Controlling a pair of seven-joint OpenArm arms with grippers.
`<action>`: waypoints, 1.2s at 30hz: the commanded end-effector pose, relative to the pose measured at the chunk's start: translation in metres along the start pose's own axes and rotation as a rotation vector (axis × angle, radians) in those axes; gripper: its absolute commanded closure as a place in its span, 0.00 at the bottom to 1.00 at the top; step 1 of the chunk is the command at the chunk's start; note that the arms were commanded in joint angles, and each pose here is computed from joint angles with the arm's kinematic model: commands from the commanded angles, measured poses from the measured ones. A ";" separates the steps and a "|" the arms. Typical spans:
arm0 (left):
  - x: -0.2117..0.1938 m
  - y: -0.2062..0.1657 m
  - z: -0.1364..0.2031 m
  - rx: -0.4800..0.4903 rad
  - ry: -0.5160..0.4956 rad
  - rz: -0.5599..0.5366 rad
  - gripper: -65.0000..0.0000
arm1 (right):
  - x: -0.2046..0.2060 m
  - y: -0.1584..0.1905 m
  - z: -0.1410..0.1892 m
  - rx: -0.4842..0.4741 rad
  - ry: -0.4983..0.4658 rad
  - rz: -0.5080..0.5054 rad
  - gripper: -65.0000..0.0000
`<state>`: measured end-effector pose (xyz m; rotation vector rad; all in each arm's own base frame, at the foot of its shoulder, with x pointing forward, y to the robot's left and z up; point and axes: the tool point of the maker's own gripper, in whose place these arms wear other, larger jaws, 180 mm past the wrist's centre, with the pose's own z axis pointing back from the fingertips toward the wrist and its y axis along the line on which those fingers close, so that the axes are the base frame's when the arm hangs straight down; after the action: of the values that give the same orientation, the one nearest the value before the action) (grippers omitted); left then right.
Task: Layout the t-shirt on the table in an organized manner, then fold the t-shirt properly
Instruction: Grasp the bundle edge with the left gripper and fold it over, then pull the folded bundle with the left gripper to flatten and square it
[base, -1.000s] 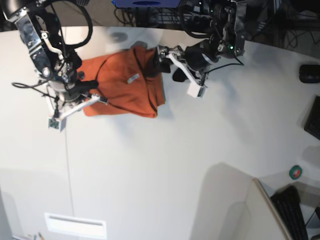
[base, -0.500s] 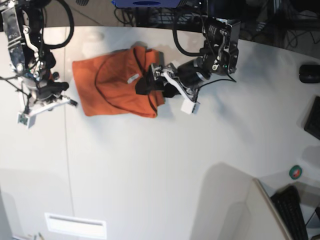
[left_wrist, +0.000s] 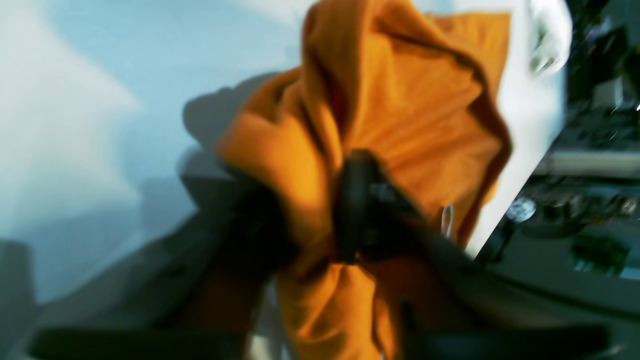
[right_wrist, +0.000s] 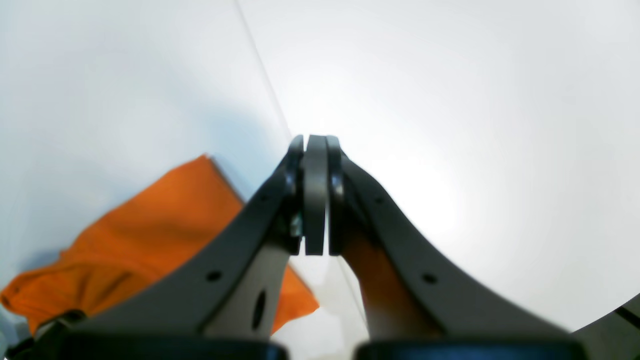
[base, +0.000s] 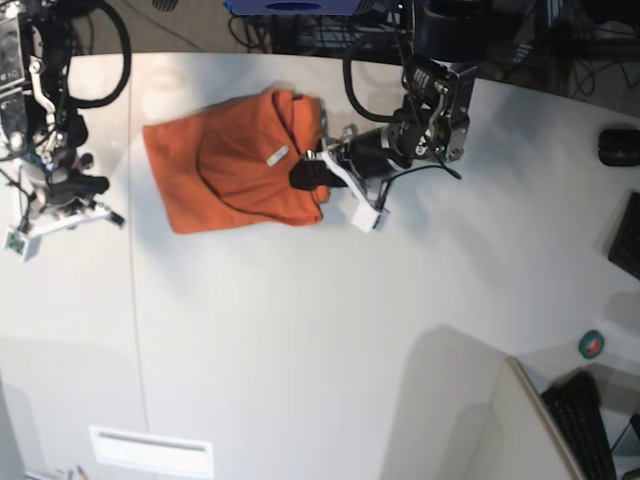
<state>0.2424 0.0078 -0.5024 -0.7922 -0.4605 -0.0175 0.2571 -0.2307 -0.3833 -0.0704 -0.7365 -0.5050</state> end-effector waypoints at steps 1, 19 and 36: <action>-0.001 0.005 0.000 0.023 0.044 -0.043 1.00 | 0.019 -0.007 0.002 -0.018 -0.061 0.003 1.00; 0.089 -0.004 -0.003 0.217 0.584 -1.063 1.00 | 0.013 -0.048 -0.010 -0.125 -0.033 -0.049 1.00; 0.067 -0.107 -0.074 0.026 0.527 -1.788 1.00 | -0.017 -0.056 -0.005 -0.144 0.029 -0.049 1.00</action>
<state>0.3065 -0.0939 -0.4607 -0.0814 -0.4777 -1.8164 0.2165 -0.2667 -0.4158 -0.1562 -0.6266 -0.6216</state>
